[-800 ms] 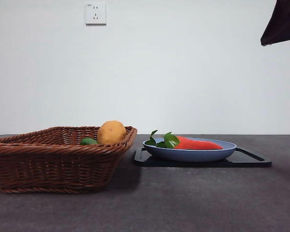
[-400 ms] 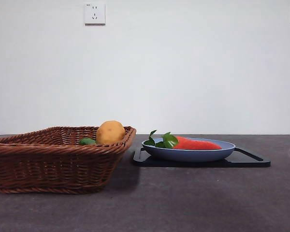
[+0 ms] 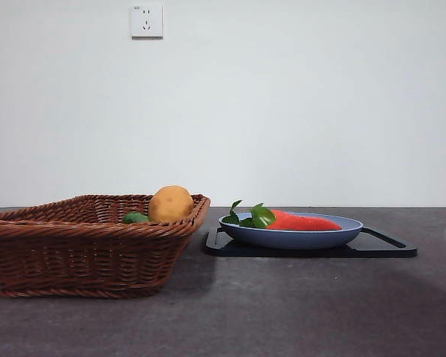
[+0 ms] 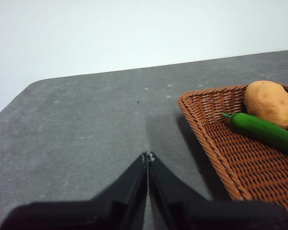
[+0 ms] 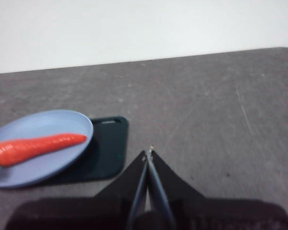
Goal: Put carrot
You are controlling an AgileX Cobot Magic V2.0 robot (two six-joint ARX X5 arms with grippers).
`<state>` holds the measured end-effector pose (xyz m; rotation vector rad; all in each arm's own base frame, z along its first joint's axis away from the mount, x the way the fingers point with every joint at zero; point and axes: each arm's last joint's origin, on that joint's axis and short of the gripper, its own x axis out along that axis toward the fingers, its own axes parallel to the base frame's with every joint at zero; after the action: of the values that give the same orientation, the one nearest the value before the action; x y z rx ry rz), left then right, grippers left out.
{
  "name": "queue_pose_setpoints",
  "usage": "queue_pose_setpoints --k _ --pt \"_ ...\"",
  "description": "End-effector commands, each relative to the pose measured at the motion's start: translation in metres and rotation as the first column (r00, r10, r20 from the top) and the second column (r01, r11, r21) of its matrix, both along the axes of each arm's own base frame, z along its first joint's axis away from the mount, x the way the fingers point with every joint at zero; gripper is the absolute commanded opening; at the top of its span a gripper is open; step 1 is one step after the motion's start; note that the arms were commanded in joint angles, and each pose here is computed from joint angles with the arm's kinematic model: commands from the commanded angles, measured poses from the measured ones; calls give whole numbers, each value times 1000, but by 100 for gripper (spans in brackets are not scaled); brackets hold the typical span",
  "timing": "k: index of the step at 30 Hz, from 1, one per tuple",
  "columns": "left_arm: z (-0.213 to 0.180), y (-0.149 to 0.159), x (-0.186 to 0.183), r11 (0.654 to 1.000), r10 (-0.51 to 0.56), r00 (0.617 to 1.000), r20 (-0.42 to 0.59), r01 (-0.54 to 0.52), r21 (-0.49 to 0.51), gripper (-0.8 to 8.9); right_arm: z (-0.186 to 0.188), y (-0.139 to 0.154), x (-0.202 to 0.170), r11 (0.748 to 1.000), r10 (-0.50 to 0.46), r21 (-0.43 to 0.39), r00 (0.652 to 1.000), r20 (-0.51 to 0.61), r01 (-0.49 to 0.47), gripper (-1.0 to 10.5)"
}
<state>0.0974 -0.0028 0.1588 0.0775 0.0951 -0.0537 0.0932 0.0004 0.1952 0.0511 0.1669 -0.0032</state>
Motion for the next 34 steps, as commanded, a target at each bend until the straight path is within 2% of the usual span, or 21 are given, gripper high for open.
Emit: queue_pose_setpoints --k 1,12,16,34 --pt "-2 0 1 1000 3 1000 4 -3 -1 8 -12 -1 1 1000 -6 5 1000 -3 6 3" --pt "-2 0 1 1000 3 1000 5 -3 0 8 -34 -2 2 1000 -19 14 1000 -7 19 3" --pt "-2 0 1 1000 3 1000 4 -3 0 8 -45 -2 2 998 -27 58 1000 -13 28 3" --pt "-2 0 1 1000 3 1000 4 -3 0 8 -45 -2 3 997 -32 70 999 3 31 3"
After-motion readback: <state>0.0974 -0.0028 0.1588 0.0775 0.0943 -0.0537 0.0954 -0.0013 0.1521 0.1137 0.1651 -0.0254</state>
